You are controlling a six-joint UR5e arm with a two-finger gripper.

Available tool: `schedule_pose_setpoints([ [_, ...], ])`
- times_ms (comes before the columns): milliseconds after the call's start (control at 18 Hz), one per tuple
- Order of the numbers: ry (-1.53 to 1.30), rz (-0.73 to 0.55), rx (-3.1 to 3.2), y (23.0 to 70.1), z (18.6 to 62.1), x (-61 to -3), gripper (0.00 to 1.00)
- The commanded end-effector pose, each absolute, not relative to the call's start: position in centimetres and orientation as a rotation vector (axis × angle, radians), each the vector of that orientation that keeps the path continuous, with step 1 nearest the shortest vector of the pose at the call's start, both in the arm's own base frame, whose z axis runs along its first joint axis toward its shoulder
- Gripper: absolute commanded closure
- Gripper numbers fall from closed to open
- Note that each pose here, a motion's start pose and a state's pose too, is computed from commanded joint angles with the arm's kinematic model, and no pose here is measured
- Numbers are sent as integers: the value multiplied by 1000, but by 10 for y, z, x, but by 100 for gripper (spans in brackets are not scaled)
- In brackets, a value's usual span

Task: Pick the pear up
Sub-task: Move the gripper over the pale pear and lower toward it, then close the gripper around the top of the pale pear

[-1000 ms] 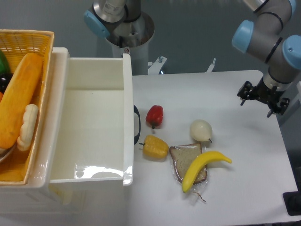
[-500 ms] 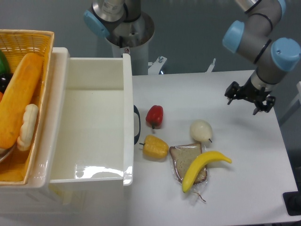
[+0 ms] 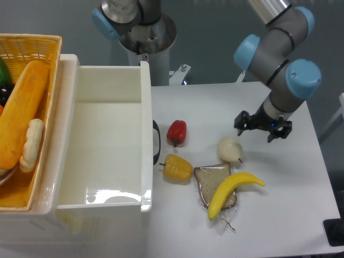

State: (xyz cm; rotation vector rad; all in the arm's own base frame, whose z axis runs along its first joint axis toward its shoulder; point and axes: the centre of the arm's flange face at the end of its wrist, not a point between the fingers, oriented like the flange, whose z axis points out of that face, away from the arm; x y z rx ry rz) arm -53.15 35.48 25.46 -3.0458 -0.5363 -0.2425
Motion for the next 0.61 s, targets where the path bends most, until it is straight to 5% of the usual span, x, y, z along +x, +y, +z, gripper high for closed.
schedule_pose_setpoints([
  [611,-644,-314,-3052,367,226,-522,0],
])
